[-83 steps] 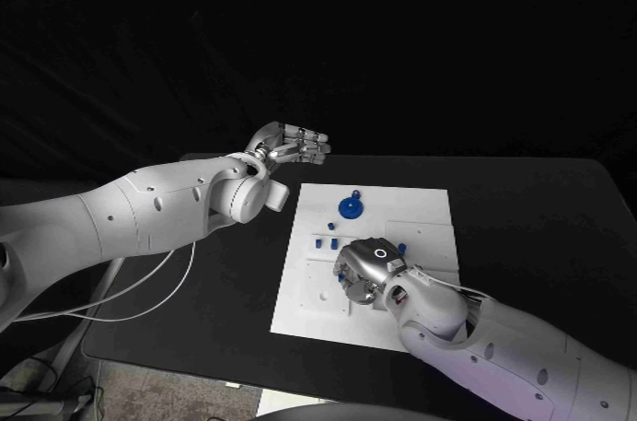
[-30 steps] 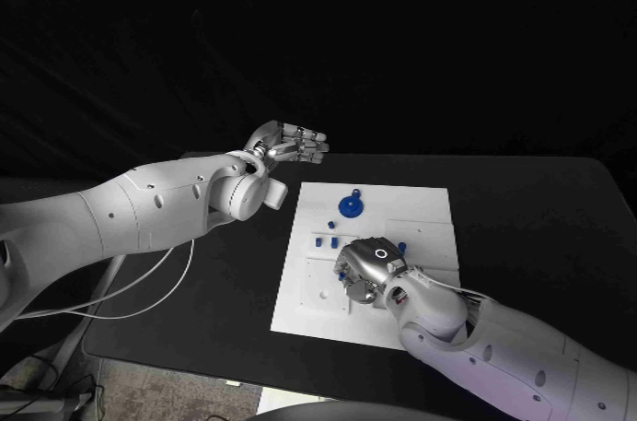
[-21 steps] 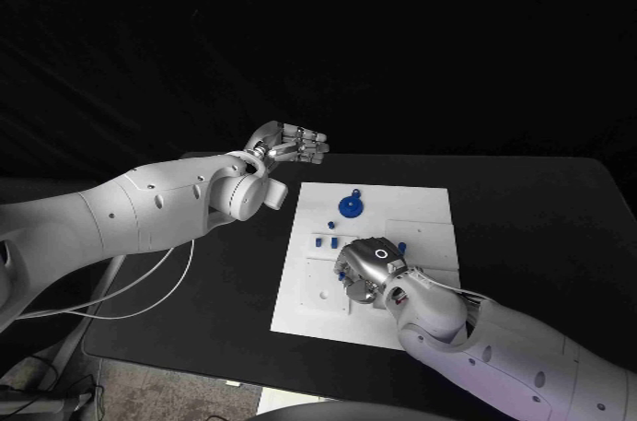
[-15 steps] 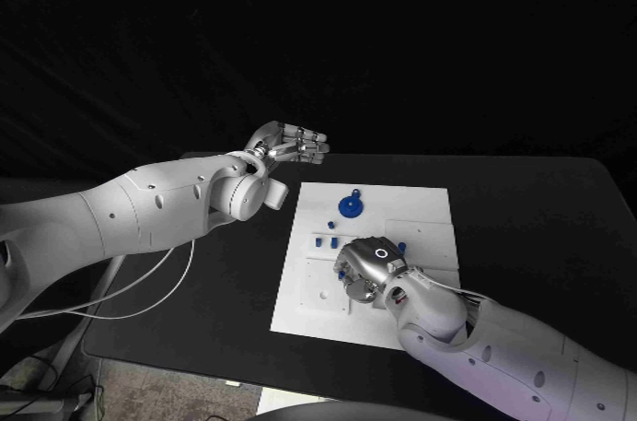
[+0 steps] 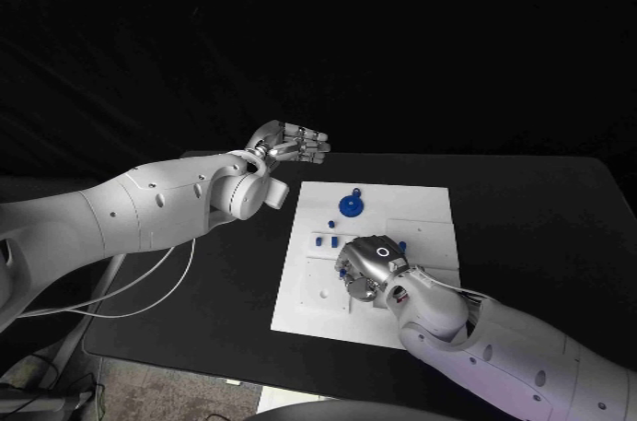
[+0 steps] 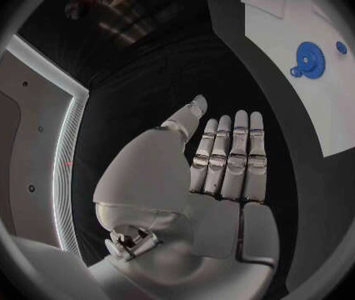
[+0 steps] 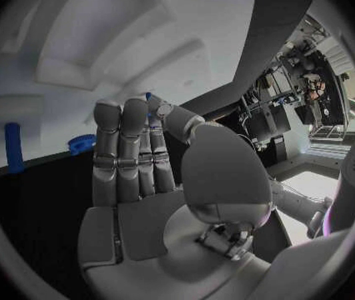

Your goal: Assemble the parts on the task board

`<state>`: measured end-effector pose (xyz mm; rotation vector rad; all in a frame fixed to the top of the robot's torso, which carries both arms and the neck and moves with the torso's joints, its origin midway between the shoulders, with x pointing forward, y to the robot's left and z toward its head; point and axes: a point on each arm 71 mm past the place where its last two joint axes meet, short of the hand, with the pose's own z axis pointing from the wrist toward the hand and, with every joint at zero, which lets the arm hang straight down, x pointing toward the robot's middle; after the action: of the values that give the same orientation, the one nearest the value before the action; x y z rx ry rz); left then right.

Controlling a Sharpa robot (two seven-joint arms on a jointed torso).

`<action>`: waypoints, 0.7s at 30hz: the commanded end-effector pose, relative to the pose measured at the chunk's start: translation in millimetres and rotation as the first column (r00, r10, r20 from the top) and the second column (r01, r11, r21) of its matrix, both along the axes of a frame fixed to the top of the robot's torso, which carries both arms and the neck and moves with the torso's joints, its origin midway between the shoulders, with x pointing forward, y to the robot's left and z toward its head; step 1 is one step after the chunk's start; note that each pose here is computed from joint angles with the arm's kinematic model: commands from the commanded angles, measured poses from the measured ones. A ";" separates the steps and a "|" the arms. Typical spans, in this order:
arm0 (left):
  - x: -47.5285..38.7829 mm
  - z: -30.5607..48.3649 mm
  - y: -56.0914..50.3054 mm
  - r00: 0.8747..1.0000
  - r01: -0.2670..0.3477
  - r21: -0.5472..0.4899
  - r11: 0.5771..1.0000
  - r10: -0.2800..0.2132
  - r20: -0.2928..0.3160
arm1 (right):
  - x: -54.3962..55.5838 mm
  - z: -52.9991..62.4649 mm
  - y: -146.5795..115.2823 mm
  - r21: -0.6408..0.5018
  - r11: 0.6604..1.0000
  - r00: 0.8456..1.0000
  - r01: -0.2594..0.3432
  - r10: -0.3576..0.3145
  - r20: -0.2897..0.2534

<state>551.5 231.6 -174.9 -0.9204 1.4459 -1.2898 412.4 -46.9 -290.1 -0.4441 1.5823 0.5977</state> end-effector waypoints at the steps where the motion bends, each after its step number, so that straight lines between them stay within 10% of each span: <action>1: -0.1 0.8 -2.4 1.000 0.016 -0.010 1.000 -0.016 0.000 | -1.0 -1.4 0.2 -0.020 1.000 1.000 -0.013 0.013 -0.008; 21: 0.0 0.4 -1.2 1.000 0.015 -0.009 1.000 -0.015 -0.004 | -1.7 -1.8 -0.8 -0.023 1.000 1.000 -0.017 0.016 -0.020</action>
<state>551.6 232.3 -175.3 -0.9222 1.4501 -1.2886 411.7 -48.1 -289.7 -0.4517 1.5910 0.5997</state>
